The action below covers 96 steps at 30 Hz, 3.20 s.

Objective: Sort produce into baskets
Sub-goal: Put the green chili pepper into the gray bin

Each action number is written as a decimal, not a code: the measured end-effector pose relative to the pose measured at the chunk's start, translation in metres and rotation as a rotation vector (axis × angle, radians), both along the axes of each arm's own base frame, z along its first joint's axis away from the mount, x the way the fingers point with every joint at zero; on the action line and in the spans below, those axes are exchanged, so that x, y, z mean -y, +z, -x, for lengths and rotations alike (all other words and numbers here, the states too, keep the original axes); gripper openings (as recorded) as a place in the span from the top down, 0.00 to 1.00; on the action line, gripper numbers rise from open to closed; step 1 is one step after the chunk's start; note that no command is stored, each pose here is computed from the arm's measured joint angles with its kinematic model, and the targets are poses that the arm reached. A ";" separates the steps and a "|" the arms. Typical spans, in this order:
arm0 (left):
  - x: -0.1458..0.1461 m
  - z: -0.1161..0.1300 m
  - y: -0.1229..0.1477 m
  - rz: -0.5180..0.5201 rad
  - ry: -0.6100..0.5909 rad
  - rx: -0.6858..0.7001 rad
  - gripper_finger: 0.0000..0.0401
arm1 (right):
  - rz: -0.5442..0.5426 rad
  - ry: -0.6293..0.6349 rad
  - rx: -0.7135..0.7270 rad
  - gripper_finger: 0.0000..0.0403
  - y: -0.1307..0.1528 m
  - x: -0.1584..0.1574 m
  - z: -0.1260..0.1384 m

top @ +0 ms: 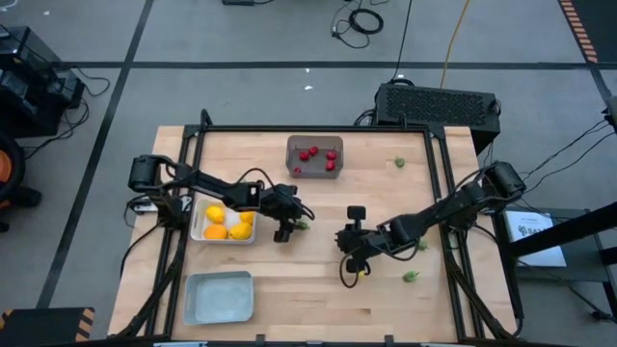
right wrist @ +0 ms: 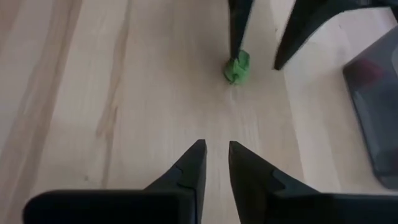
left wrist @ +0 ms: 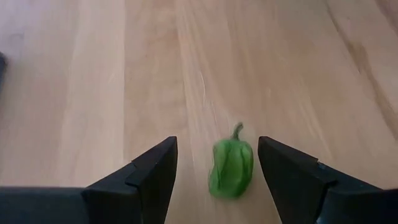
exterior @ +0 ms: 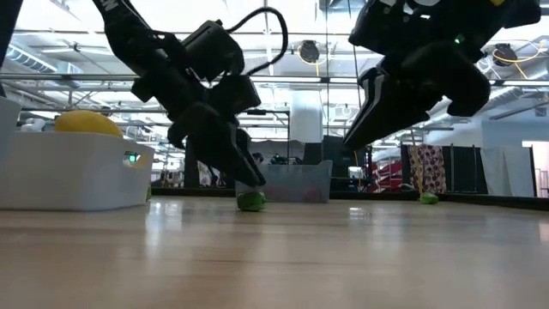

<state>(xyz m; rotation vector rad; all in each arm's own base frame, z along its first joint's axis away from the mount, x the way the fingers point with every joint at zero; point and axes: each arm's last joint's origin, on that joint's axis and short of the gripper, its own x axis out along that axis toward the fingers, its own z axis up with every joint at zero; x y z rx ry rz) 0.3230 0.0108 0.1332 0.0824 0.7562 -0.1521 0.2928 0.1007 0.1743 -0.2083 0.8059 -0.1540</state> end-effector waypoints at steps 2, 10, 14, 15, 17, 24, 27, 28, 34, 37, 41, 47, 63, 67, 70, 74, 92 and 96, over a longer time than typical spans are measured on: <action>0.000 0.000 -0.005 0.002 0.000 -0.021 0.43 | 0.006 0.003 -0.005 0.86 0.000 0.000 0.000; 0.000 -0.008 -0.018 0.020 -0.017 -0.059 0.43 | 0.015 0.004 -0.029 0.87 -0.002 0.001 0.002; 0.000 -0.009 -0.021 0.022 -0.018 -0.072 0.43 | 0.017 0.002 -0.034 0.87 -0.002 0.001 0.002; 0.000 -0.009 -0.021 0.022 -0.019 -0.073 0.43 | 0.017 0.002 -0.034 0.87 -0.002 0.001 0.002; 0.001 -0.008 -0.021 0.023 -0.020 -0.087 0.43 | 0.018 0.001 -0.036 0.87 -0.003 0.002 0.002; 0.001 -0.007 -0.022 0.025 -0.019 -0.104 0.53 | 0.018 -0.004 -0.038 0.87 -0.003 0.003 0.002; 0.001 -0.007 -0.021 0.025 -0.020 -0.103 0.62 | 0.017 -0.005 -0.037 0.87 -0.003 0.003 0.002; 0.001 -0.006 -0.020 0.025 -0.020 -0.104 0.65 | 0.017 -0.004 -0.037 0.87 -0.003 0.003 0.002; 0.002 -0.006 0.000 0.059 -0.052 -0.090 0.79 | 0.015 -0.007 -0.037 0.87 -0.003 0.003 0.002; 0.005 -0.003 0.025 0.137 -0.122 -0.081 0.81 | 0.013 -0.010 -0.039 0.87 -0.003 0.003 0.002; 0.013 0.009 0.065 0.323 -0.181 -0.085 0.79 | 0.013 -0.010 -0.038 0.87 -0.003 0.003 0.002; 0.036 0.043 0.108 0.521 -0.199 -0.143 0.77 | 0.010 -0.010 -0.031 0.87 -0.002 0.003 0.002; 0.134 0.121 0.119 0.641 0.161 -0.621 0.76 | 0.034 0.016 -0.036 0.87 -0.002 0.003 0.001; 0.152 0.133 0.118 0.659 0.242 -0.668 0.76 | 0.037 0.020 -0.036 0.87 -0.002 0.003 0.001; 0.161 0.140 0.118 0.657 0.269 -0.676 0.76 | 0.039 0.022 -0.037 0.87 -0.002 0.003 0.001; 0.167 0.147 0.116 0.637 0.288 -0.693 0.76 | 0.038 0.021 -0.035 0.87 -0.002 0.003 0.001; 0.162 0.149 0.113 0.569 0.318 -0.680 0.47 | 0.039 0.021 -0.038 0.87 -0.002 0.003 0.001; 0.152 0.138 0.114 0.543 0.301 -0.603 0.46 | 0.040 0.021 -0.039 0.87 -0.002 0.003 0.001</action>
